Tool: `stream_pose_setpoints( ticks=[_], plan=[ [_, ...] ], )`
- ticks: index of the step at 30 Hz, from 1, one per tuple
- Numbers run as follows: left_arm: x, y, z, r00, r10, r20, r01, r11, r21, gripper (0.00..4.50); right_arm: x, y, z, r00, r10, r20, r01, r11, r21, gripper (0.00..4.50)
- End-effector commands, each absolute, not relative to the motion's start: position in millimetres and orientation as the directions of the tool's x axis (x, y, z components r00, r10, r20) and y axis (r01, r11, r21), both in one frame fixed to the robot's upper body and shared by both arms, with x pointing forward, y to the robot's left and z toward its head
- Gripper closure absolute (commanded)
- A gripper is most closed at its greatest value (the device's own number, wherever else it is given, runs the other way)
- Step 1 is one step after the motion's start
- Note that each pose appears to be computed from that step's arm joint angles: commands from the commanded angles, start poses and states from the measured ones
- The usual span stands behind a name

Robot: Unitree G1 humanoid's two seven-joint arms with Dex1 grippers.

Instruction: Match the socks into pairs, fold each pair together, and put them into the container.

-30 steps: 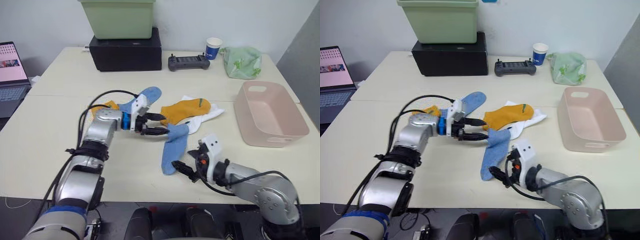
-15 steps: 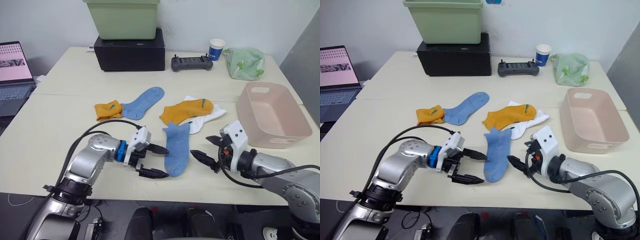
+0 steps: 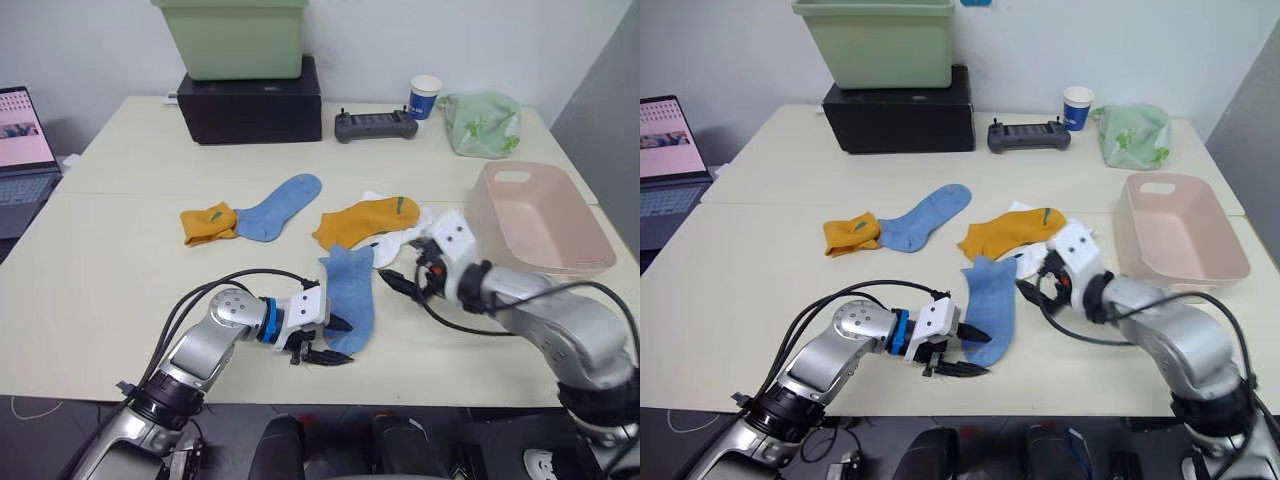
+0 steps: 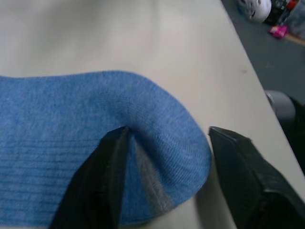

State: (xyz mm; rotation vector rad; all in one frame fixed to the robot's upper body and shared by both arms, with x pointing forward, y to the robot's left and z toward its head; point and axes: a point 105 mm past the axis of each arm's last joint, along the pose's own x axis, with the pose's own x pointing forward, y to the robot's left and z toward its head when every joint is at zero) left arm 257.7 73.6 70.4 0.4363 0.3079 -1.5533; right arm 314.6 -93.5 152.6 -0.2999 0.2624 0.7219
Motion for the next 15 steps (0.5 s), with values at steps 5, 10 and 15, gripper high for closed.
stream_pose_setpoints(
  ticks=[5,10,15],
  plan=[
    [248.7,70.2,64.5,0.004,-0.889,-0.458,0.997,-0.031,0.069,4.27,351.8,-55.1,145.6,0.687,0.648,-0.329,-0.721,0.663,-0.199,0.00],
    [247.5,70.7,64.2,0.011,-0.889,-0.459,0.998,-0.022,0.066,4.47,359.9,-35.3,145.8,0.644,0.690,-0.330,-0.761,0.622,-0.185,0.00],
    [248.0,71.6,63.6,0.017,-0.887,-0.461,0.998,-0.016,0.067,4.47,362.4,-23.7,134.1,0.609,0.698,-0.376,-0.786,0.594,-0.172,0.00]
  ],
)
